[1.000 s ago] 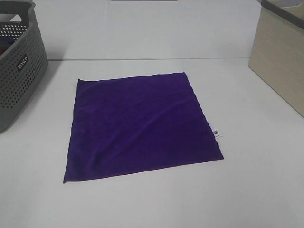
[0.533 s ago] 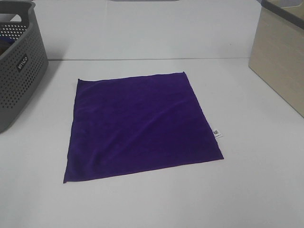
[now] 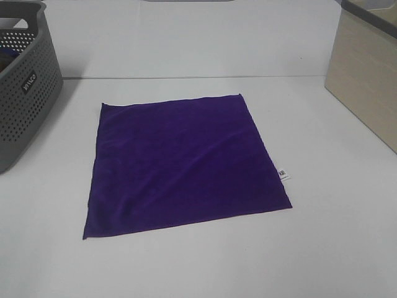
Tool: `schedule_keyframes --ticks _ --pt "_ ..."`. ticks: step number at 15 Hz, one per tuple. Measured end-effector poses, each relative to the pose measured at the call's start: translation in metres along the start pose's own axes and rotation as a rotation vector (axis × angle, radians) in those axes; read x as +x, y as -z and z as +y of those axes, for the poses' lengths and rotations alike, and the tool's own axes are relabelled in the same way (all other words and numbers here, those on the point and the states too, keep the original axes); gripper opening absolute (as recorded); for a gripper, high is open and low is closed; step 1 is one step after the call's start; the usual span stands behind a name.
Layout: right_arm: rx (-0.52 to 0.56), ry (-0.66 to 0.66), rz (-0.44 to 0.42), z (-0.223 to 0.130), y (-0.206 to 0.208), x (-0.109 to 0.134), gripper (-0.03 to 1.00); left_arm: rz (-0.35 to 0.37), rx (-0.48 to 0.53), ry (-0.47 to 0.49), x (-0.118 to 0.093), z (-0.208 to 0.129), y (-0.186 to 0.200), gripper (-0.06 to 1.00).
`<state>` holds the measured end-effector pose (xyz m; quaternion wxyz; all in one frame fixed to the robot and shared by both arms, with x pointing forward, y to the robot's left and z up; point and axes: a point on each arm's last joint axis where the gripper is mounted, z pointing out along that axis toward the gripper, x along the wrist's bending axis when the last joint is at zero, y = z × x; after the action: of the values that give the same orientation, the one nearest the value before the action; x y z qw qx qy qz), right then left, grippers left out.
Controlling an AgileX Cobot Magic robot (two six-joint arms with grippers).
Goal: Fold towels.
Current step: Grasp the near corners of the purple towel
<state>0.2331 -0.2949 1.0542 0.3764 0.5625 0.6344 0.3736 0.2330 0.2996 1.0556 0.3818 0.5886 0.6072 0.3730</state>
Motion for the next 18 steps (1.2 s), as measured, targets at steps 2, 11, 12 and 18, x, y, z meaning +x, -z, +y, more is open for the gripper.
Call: schedule_keyframes --ticks 2,11,12,18 --pt "0.000 0.000 0.000 0.000 0.000 0.000 0.88 0.000 0.000 0.000 0.000 0.000 0.000 0.99" --pt "0.548 -0.022 0.356 0.119 -0.132 0.010 0.88 -0.052 0.528 -0.119 -0.002 0.092 -0.091 0.99" --pt "0.582 -0.028 0.462 0.127 -0.161 0.017 0.88 -0.106 0.552 -0.084 -0.007 0.093 -0.110 0.99" --pt "0.714 -0.042 0.750 0.116 -0.259 0.027 0.87 -0.488 0.713 0.131 -0.046 0.071 -0.229 0.99"
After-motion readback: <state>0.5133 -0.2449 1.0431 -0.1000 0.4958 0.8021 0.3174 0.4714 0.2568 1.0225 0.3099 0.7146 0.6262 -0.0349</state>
